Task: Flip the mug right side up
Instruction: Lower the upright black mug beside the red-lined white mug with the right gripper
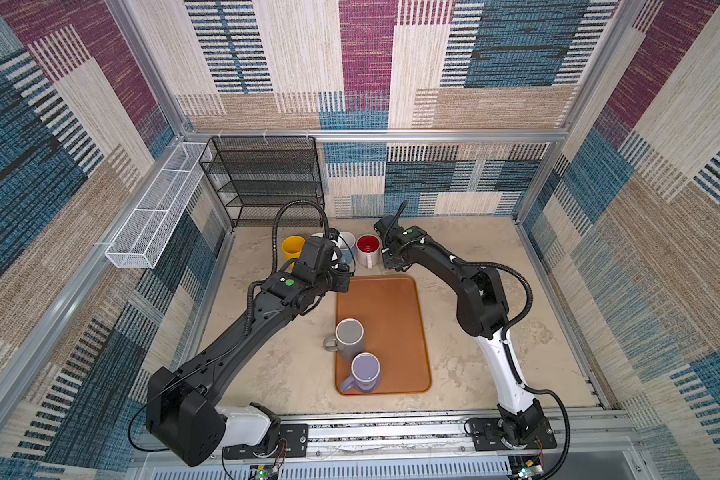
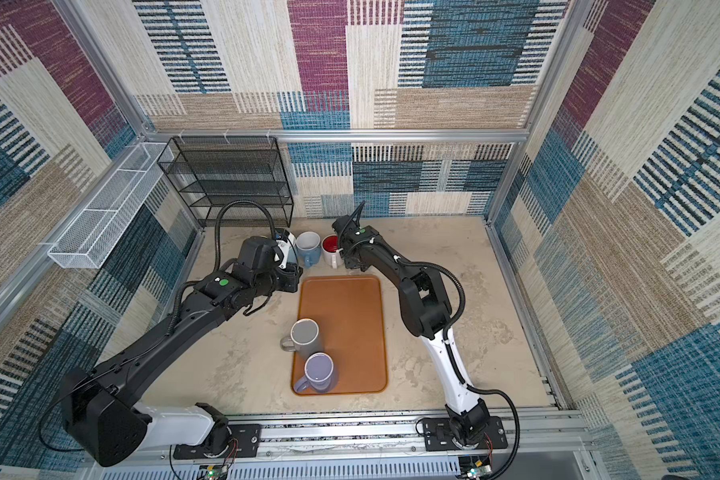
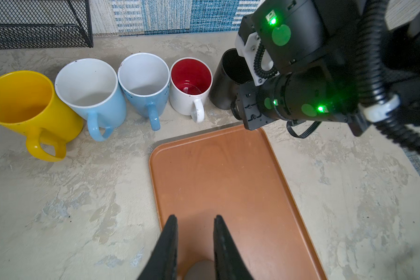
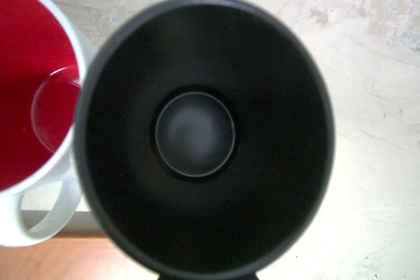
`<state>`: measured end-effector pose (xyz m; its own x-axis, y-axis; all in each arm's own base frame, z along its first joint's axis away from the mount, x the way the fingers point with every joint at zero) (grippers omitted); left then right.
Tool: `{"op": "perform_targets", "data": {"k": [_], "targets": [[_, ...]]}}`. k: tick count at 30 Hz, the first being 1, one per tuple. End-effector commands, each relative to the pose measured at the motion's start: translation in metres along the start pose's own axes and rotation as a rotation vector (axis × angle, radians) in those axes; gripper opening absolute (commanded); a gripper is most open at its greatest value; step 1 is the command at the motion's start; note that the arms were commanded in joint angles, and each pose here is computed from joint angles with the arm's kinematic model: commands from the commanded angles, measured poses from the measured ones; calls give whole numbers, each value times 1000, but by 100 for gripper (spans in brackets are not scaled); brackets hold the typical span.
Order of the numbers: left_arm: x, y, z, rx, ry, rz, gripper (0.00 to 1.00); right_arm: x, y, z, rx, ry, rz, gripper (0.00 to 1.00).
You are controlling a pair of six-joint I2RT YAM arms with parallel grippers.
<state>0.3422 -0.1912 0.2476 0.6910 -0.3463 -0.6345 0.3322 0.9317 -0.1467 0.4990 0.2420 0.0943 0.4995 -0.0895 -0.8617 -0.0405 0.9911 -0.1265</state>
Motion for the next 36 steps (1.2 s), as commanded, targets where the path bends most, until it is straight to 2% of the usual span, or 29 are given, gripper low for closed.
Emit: {"op": "perform_targets", "data": {"k": [1, 10, 17, 22, 26, 30, 35, 36], "targets": [[-5, 6, -2, 28, -4, 32, 23, -1, -1, 9, 18, -32, -18, 0], [-8, 9, -3, 37, -6, 44, 23, 4, 1, 4, 27, -13, -11, 0], [-9, 10, -6, 38, -3, 51, 23, 9, 7, 1, 25, 4, 17, 7], [-13, 12, -5, 40, -10, 61, 23, 11, 9, 1, 23, 9, 20, 8], [-13, 13, -6, 37, -10, 66, 24, 10, 10, 2, 22, 9, 27, 17], [-15, 13, -5, 26, -20, 65, 30, 9, 10, 2, 27, 7, 29, 21], [-20, 15, -4, 24, -34, 69, 31, 9, 9, 3, 31, 7, 29, 23], [-21, 15, -4, 26, -33, 71, 31, 8, 10, 3, 32, 6, 30, 27]]}}
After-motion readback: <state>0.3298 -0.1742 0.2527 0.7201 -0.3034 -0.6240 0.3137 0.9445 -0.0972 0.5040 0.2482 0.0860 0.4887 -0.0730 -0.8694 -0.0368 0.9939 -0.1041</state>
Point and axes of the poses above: each gripper's point midway between its finger pads, its own x axis out along the fingers, its own y axis along the line the jaws close on, z = x × y, the point moved 1 cm from there along -x, back along the fingers, and after that the axes turned 3 degrees about x, right-handed, at the moved point
